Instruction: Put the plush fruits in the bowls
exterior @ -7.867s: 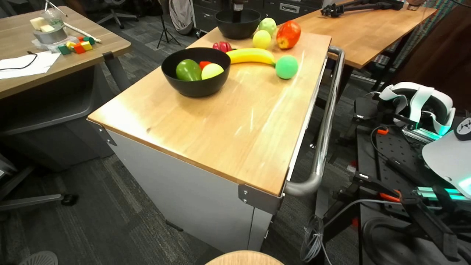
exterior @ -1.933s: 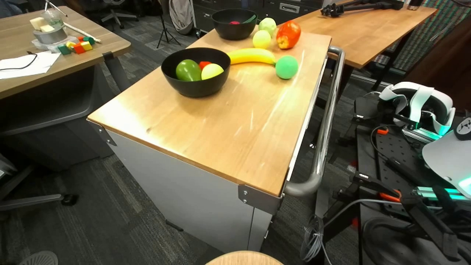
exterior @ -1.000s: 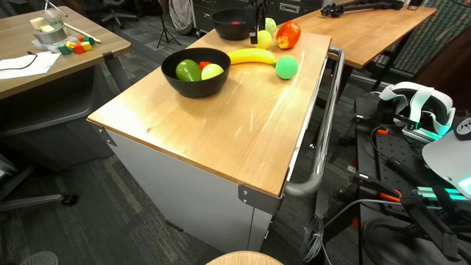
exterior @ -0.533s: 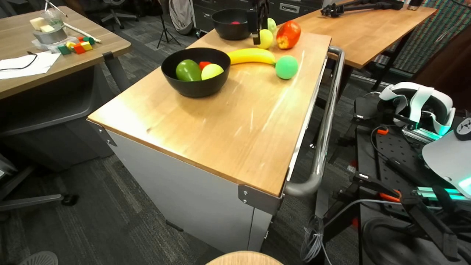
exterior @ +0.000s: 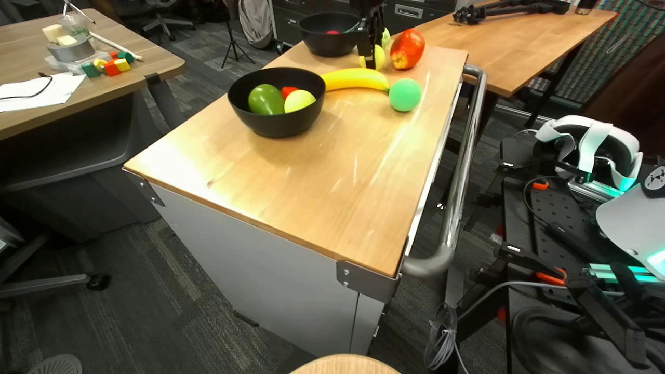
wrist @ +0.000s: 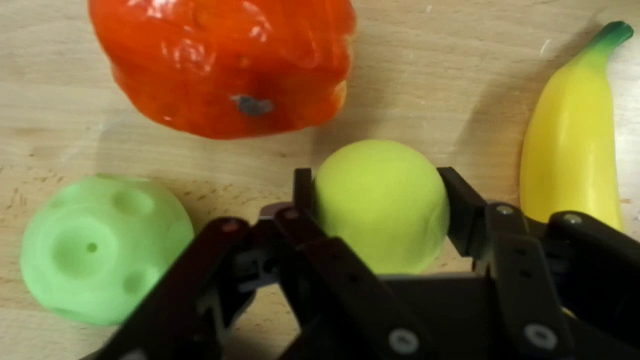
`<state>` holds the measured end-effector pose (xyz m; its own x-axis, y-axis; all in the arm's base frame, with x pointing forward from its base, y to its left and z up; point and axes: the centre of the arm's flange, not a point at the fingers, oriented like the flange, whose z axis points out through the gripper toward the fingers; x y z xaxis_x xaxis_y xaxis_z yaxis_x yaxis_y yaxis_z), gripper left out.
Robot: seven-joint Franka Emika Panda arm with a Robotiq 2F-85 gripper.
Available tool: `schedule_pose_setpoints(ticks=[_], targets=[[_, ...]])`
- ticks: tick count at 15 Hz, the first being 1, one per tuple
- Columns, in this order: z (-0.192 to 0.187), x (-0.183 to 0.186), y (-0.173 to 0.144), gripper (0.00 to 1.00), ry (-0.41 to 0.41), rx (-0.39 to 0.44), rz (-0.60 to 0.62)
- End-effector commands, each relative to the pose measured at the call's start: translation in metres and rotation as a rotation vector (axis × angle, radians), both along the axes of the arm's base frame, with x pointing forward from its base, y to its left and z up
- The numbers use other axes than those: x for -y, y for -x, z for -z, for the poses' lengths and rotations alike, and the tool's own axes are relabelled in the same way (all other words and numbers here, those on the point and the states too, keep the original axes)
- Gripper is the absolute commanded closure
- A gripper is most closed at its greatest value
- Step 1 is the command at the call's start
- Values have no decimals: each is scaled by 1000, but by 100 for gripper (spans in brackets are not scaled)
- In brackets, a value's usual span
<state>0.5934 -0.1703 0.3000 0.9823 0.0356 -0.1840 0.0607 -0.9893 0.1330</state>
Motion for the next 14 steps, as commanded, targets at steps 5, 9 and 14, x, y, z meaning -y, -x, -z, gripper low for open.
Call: schedule_pose_setpoints(ticks=[5, 9, 14], targets=[[-116, 18, -22, 74, -46, 267, 47], [-168, 62, -61, 74, -20, 450, 117], [-113, 93, -79, 74, -10, 418, 150]])
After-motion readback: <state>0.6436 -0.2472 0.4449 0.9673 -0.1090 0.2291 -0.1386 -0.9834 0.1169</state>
